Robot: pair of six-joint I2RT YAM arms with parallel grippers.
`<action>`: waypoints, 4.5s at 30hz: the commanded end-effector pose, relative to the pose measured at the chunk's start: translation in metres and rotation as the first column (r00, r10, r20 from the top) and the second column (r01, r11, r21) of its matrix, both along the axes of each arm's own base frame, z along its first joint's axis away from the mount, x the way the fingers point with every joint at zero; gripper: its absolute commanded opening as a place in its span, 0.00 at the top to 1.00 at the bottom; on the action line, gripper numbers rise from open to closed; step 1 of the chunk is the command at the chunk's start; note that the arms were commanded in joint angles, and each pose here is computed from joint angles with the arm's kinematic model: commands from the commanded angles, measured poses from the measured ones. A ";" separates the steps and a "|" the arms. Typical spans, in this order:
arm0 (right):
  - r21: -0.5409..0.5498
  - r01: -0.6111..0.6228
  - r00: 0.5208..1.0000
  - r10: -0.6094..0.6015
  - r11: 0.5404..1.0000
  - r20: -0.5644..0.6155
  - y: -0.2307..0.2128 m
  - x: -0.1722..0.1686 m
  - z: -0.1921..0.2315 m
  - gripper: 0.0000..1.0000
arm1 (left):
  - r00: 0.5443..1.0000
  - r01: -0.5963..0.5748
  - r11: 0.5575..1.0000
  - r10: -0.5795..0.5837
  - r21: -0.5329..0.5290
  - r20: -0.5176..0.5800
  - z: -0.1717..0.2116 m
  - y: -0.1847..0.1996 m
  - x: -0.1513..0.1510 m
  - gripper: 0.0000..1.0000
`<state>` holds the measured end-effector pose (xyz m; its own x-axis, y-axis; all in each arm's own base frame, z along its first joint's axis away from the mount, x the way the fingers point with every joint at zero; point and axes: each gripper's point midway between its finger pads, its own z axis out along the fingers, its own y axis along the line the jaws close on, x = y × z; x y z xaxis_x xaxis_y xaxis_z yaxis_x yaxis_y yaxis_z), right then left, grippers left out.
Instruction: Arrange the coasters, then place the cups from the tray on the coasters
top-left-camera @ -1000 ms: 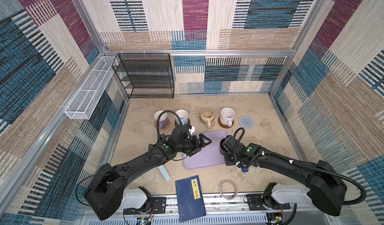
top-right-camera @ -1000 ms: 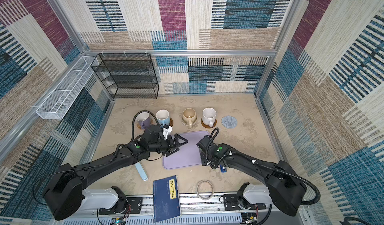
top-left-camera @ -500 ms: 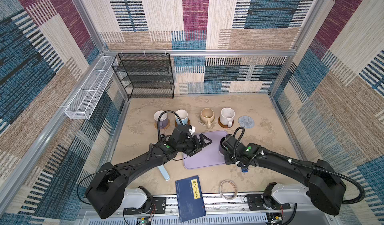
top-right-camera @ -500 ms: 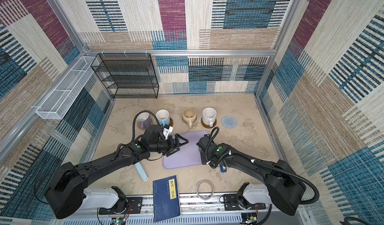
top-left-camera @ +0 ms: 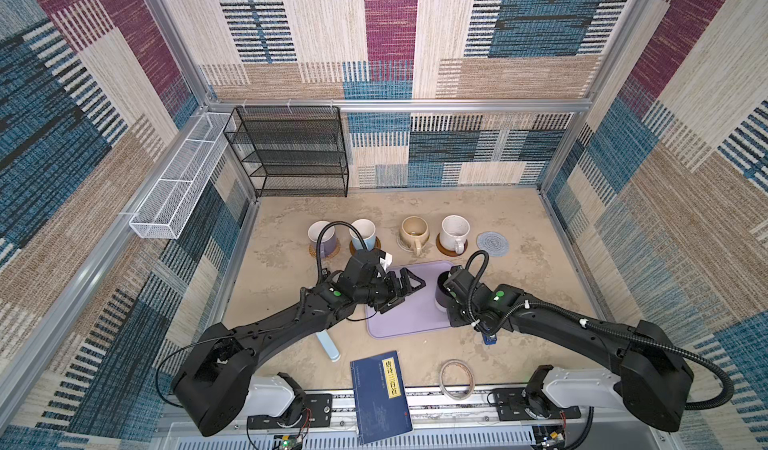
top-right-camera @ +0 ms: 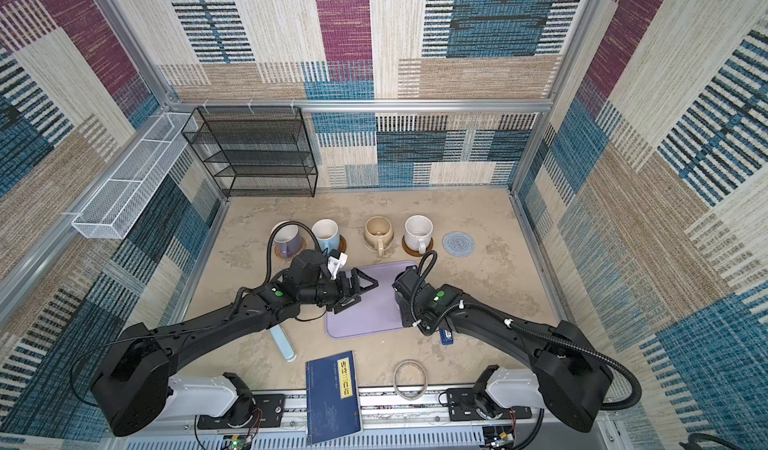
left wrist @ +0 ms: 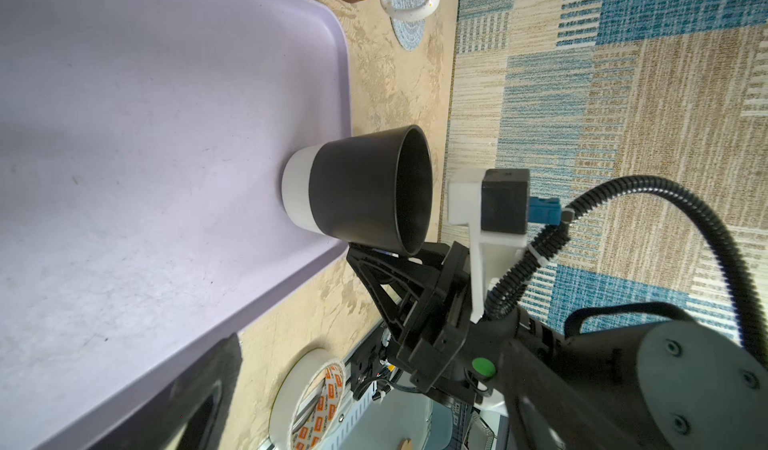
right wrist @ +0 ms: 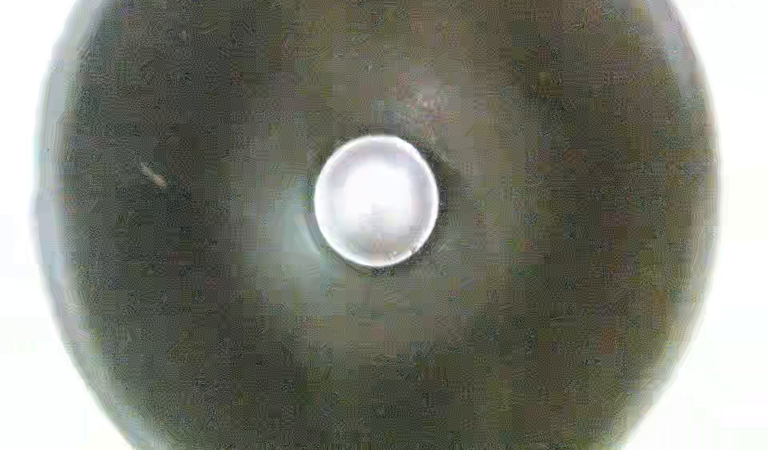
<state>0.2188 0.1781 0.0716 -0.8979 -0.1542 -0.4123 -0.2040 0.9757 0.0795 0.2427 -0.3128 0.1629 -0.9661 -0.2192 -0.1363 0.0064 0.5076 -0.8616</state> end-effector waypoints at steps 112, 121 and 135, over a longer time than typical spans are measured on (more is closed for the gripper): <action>0.038 -0.104 0.994 0.103 0.994 0.046 0.020 0.006 -0.003 0.68 | 0.999 -0.035 0.999 0.034 0.010 0.034 0.001 -0.006 0.005 0.00; -0.008 -0.065 0.998 0.065 0.998 0.016 0.019 0.013 -0.009 0.64 | 0.999 -0.043 0.999 0.043 0.015 0.030 -0.002 -0.004 0.004 0.00; -0.049 -0.051 0.999 0.051 0.998 0.000 0.020 0.020 -0.010 0.68 | 0.999 -0.045 0.999 0.045 0.013 0.029 -0.002 -0.005 0.005 0.01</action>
<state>0.2332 0.2007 0.0605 -0.8920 -0.2287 -0.3899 -0.2702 0.9613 0.0543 0.2423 -0.3160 0.1549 -0.9579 -0.2417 -0.1547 0.0010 0.5363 -0.8440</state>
